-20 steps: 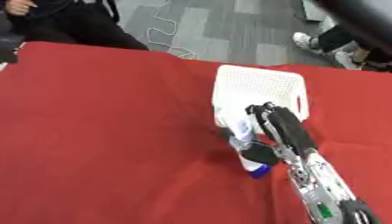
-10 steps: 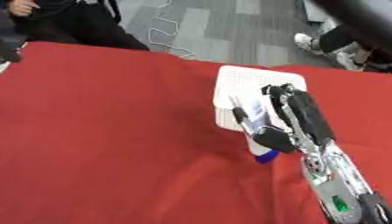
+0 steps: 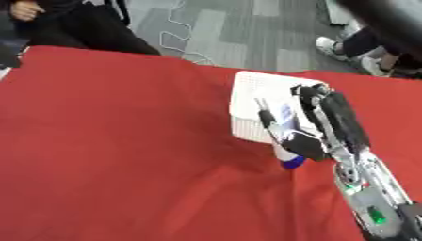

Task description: Pick up objects on the table and place them in the box.

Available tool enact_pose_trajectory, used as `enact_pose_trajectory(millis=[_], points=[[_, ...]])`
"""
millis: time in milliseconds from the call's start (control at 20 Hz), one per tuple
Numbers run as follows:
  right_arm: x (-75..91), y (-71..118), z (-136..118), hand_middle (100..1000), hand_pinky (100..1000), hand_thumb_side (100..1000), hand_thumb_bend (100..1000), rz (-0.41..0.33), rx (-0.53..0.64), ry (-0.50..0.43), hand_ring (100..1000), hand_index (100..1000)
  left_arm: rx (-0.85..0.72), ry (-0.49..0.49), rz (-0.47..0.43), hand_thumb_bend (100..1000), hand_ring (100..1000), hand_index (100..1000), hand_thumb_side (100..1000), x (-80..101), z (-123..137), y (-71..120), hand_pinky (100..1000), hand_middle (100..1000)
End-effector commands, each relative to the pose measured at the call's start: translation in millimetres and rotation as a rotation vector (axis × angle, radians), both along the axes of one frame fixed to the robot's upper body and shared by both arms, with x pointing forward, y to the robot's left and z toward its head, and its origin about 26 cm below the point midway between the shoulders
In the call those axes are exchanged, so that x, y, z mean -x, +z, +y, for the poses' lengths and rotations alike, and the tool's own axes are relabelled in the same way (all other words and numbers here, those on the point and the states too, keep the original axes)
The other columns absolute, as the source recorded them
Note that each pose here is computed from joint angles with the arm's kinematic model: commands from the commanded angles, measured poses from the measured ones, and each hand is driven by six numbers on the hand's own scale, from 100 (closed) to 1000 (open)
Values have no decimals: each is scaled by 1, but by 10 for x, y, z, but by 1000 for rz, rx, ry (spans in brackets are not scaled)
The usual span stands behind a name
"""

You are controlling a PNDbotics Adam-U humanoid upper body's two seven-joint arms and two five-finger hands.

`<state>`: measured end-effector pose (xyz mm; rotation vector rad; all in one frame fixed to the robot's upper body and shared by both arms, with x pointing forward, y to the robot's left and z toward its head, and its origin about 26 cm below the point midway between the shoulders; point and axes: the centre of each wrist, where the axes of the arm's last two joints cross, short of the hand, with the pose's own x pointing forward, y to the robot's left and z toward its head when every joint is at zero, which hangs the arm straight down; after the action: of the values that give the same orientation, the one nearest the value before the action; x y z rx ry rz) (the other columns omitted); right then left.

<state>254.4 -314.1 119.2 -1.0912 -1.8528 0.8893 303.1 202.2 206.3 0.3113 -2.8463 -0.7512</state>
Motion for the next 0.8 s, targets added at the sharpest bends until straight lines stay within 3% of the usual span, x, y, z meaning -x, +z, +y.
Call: enact_pose_trajectory(millis=[50, 100, 150, 200, 350, 400, 450, 800], points=[[-1, 185, -96, 117, 100, 760, 153, -81, 38, 9, 100, 306, 4, -3, -25, 571, 431, 798, 1000, 13, 29, 72, 643, 665], [-7, 210, -113, 117, 100, 762, 149, -94, 41, 10, 100, 303, 5, -4, -26, 571, 430, 798, 1000, 13, 28, 73, 643, 664], [-15, 241, -132, 115, 100, 742, 255, -107, 44, 12, 100, 304, 4, -5, -27, 571, 430, 798, 1000, 13, 27, 74, 643, 664], [-21, 266, -146, 117, 100, 765, 144, -117, 46, 13, 100, 300, 4, -6, -27, 572, 430, 798, 1000, 13, 25, 75, 642, 664], [-38, 346, -193, 117, 100, 766, 140, -140, 59, 9, 100, 297, 7, -11, -30, 573, 431, 798, 1000, 12, 18, 81, 642, 663], [-44, 372, -206, 117, 100, 774, 101, -145, 60, 6, 100, 295, 8, -13, -31, 574, 431, 798, 1000, 12, 17, 82, 642, 663], [-55, 415, -224, 117, 100, 767, 139, -153, 64, 3, 100, 295, 9, -14, -31, 574, 431, 798, 1000, 12, 16, 83, 642, 663], [-107, 675, -326, 117, 100, 768, 132, -199, 75, -8, 100, 285, 12, -22, -40, 577, 434, 798, 1000, 8, 0, 104, 642, 662]])
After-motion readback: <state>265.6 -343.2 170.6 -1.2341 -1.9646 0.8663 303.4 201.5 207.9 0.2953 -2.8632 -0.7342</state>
